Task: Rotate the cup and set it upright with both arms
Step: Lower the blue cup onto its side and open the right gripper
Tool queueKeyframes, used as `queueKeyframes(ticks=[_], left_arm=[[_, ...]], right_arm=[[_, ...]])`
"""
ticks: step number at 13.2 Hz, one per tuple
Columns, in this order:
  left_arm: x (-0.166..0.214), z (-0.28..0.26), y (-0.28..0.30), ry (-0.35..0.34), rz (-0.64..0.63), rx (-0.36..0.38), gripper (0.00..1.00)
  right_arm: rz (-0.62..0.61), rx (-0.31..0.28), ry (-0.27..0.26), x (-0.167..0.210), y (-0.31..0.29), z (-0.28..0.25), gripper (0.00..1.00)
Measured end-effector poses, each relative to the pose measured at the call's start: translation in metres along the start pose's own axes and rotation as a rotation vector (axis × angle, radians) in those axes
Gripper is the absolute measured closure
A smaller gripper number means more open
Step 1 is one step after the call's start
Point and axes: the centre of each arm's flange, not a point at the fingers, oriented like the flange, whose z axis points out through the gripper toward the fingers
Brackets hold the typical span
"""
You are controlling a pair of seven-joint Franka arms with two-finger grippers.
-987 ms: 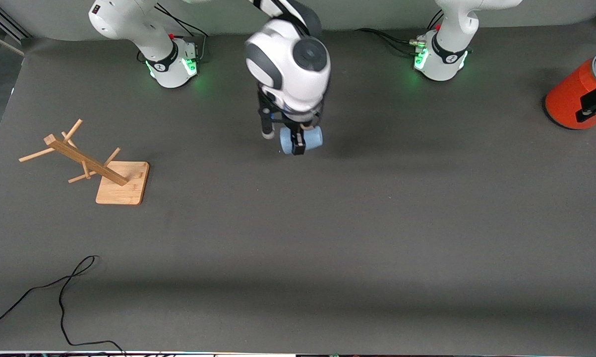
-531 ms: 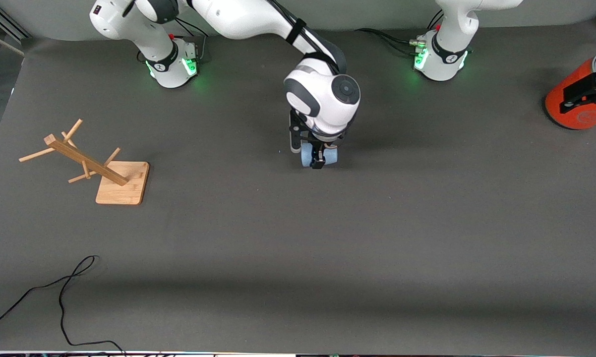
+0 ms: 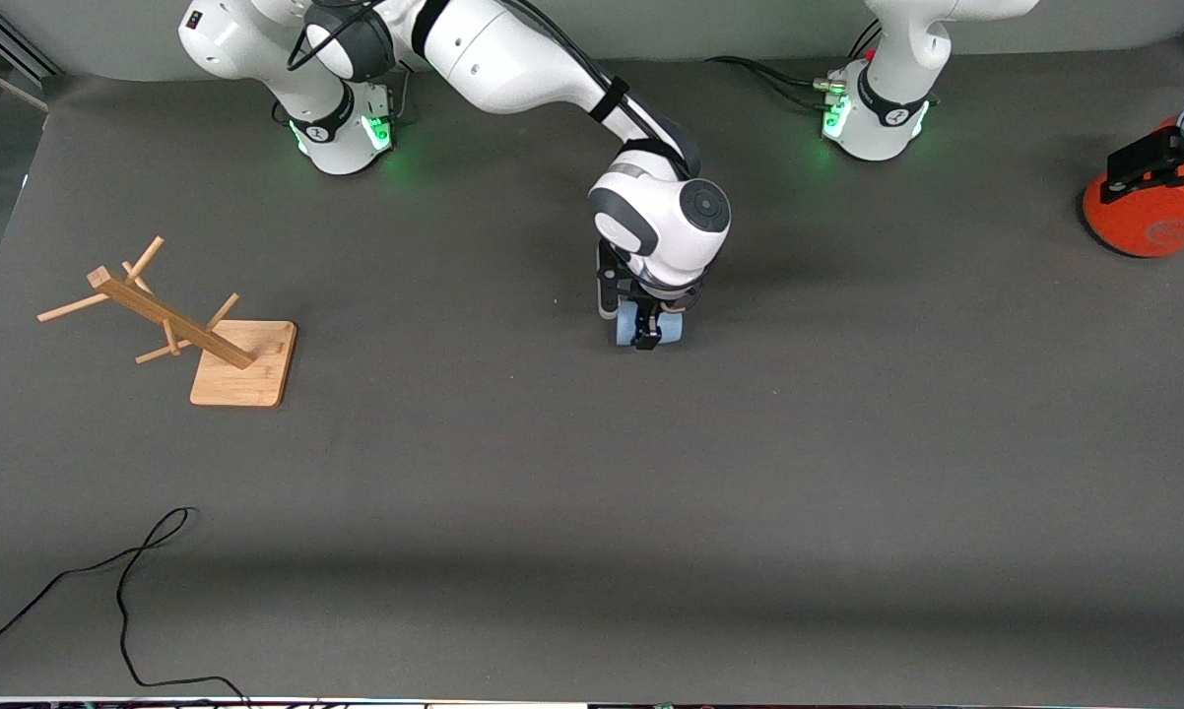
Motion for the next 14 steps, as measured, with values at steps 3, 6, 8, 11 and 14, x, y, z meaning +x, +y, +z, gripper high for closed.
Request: queueKeyframes(ticks=[3, 6, 8, 11, 14], left_arm=[[-0.017, -0.008, -0.005, -0.013, -0.012, -0.007, 0.0], [-0.023, -0.01, -0.007, -0.018, -0.014, -0.01, 0.0], [-0.022, -0.01, -0.001, -0.023, -0.003, -0.009, 0.0], [-0.022, -0.01, 0.002, -0.023, 0.005, -0.008, 0.0], [-0.024, -0.011, 0.001, -0.027, 0.002, -0.009, 0.0]], right_arm=[[0.001, 0.004, -0.005, -0.002, 0.0, -0.001, 0.18], [-0.001, 0.007, -0.006, -0.005, 0.0, 0.004, 0.0], [-0.002, 0.019, -0.015, -0.005, -0.002, -0.003, 0.0], [-0.021, 0.017, -0.012, 0.002, -0.005, -0.035, 0.0], [-0.069, -0.017, 0.013, 0.032, -0.01, -0.103, 0.0]])
